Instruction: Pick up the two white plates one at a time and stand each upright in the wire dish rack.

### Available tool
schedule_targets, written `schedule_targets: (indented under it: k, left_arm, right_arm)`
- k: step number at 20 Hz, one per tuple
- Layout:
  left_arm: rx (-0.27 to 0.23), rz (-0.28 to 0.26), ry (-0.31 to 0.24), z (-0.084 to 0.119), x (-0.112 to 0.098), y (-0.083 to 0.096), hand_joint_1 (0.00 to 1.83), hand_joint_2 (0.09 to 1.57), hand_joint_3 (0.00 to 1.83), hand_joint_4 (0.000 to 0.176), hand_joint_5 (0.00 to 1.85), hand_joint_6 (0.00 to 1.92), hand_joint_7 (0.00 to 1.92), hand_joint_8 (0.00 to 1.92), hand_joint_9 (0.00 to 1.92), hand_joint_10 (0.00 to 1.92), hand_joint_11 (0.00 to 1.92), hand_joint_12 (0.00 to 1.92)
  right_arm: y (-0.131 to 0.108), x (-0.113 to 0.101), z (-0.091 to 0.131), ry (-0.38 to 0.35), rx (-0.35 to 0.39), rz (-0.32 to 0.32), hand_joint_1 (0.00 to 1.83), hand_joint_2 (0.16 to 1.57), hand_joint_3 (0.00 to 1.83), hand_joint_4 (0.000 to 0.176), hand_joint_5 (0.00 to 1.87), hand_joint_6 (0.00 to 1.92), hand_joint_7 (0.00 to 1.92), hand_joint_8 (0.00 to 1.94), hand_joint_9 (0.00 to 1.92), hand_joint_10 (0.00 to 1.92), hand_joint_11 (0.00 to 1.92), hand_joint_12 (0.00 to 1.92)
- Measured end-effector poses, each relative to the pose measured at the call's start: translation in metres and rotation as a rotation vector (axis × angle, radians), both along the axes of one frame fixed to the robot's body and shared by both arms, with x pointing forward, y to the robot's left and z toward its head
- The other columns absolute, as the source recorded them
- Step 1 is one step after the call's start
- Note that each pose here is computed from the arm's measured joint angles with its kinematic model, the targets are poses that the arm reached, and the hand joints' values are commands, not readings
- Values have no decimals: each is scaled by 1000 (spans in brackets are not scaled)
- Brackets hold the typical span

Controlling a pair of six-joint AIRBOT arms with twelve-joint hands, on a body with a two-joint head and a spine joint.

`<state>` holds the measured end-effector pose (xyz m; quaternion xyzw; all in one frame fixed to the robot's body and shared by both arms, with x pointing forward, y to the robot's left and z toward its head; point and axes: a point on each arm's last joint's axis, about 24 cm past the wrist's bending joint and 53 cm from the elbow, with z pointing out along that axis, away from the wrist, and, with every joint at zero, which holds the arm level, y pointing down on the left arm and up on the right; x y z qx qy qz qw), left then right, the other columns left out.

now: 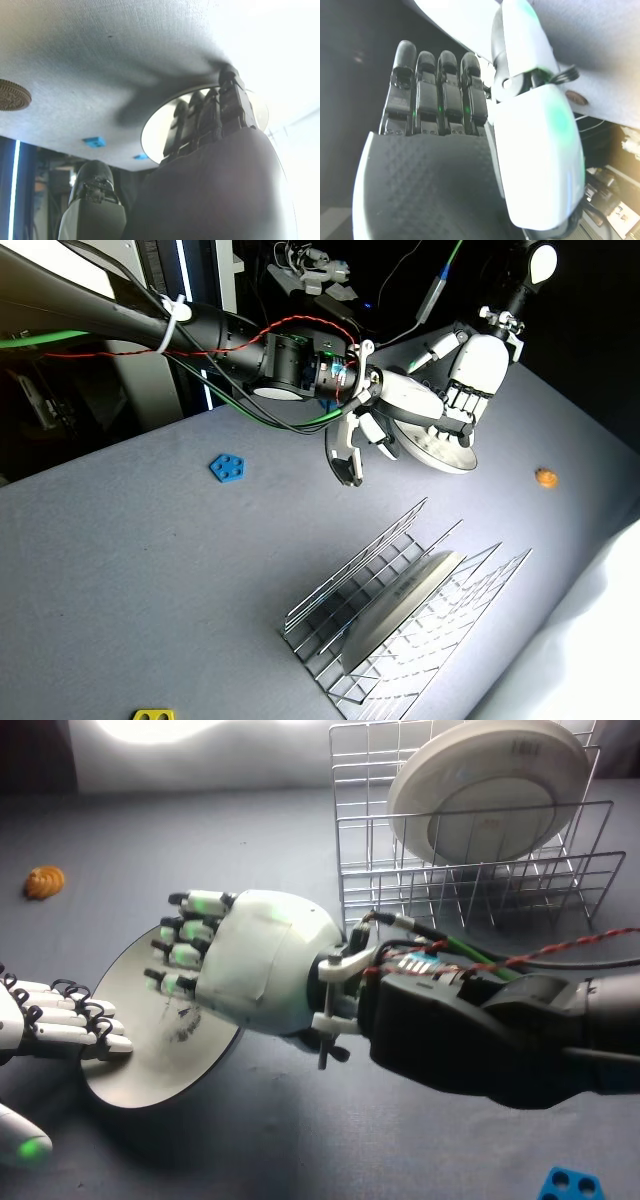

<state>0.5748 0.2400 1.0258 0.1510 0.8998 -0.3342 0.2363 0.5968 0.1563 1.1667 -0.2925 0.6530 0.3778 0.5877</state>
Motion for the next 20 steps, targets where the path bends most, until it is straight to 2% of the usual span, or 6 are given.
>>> schedule_targets:
  k: [11, 15, 16, 17, 18, 20]
  left_arm:
    - [0, -1, 1, 0, 0, 1, 0, 1085, 0, 0, 47, 2, 44, 1, 23, 1, 3, 4]
    - [0, -1, 1, 0, 0, 1, 0, 1100, 0, 0, 71, 9, 72, 11, 48, 11, 19, 10]
    - [0, -1, 1, 0, 0, 1, 0, 1094, 0, 0, 85, 13, 82, 13, 55, 12, 23, 12]
    - [1, 1, 1, 0, 1, 1, 0, 1095, 0, 0, 82, 9, 73, 7, 45, 6, 12, 9]
    - [3, 2, 0, -1, 1, 2, 0, 1103, 2, 0, 86, 10, 77, 7, 52, 8, 24, 15]
    - [2, 2, 1, 0, 1, 2, 0, 1090, 0, 0, 107, 15, 94, 12, 68, 13, 43, 25]
  right_arm:
    - [19, 19, -17, 50, 15, -36, 1363, 1062, 0, 0, 494, 18, 451, 9, 443, 26, 0, 1097]
    - [22, 20, -16, 64, 34, -41, 1349, 1086, 0, 0, 766, 26, 727, 16, 688, 38, 271, 1041]
    - [23, 20, -13, 59, 44, -44, 1215, 1110, 0, 0, 957, 736, 900, 2, 859, 37, 484, 891]
    - [23, 21, -10, 46, 52, -49, 1239, 1102, 0, 0, 1061, 869, 944, 738, 990, 52, 592, 910]
    - [22, 22, -7, 36, 59, -54, 1354, 1077, 0, 0, 1065, 863, 1021, 759, 992, 845, 729, 916]
    - [22, 22, -4, 24, 65, -56, 1383, 1072, 0, 0, 1058, 882, 1066, 765, 971, 1036, 783, 937]
